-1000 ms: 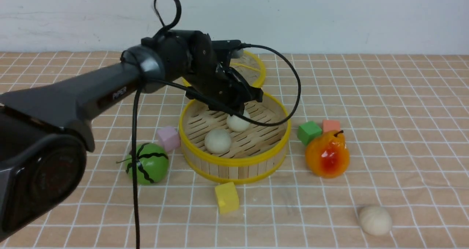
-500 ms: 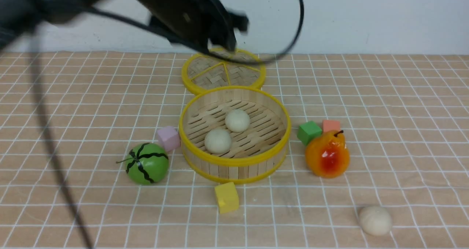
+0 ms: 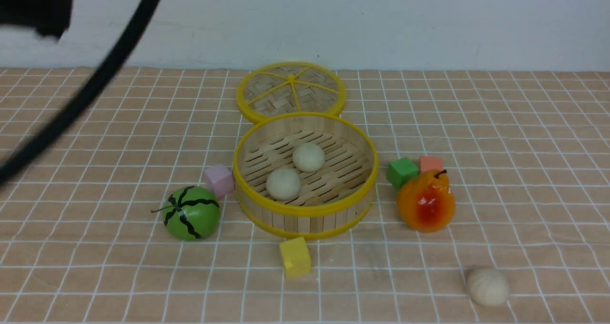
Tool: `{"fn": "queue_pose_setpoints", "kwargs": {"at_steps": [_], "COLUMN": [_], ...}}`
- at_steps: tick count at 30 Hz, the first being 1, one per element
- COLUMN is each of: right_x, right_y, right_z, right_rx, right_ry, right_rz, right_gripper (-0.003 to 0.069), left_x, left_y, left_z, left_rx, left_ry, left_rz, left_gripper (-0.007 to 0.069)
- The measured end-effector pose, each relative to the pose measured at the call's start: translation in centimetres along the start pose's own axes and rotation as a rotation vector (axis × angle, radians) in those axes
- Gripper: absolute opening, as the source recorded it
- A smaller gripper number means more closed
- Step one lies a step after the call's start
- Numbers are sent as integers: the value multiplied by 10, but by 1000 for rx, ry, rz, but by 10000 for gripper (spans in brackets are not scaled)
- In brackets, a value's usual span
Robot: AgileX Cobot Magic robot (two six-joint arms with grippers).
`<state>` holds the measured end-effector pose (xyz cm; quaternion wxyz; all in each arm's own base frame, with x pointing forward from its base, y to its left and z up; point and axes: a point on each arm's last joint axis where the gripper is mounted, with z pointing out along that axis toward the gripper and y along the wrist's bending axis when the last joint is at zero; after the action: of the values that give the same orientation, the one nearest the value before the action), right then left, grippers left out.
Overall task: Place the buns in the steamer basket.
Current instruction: Use the right arm to grab a steamed stuffed bun
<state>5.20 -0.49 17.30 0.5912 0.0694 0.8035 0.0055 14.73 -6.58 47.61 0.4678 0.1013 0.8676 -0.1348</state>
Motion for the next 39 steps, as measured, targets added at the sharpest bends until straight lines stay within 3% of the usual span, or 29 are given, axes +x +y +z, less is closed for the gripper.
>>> {"fn": "queue_pose_setpoints", "kwargs": {"at_steps": [5,11,29,39], "right_x": [0,0,0,0], "right_y": [0,0,0,0], "right_z": [0,0,0,0], "right_rx": [0,0,0,0], "right_ry": [0,0,0,0], "right_rz": [0,0,0,0], "right_gripper": [241,241,241,241], "left_x": [100,167,178,200], "left_y": [19,33,35,44], "left_z": [-17,-14,1,18], "left_rx": [32,61,50,23], "left_ry": [-127,-226,-206,-444], "left_rz": [-98,-198,-231,-164], "left_gripper": [-13,-13,-13,-13]}}
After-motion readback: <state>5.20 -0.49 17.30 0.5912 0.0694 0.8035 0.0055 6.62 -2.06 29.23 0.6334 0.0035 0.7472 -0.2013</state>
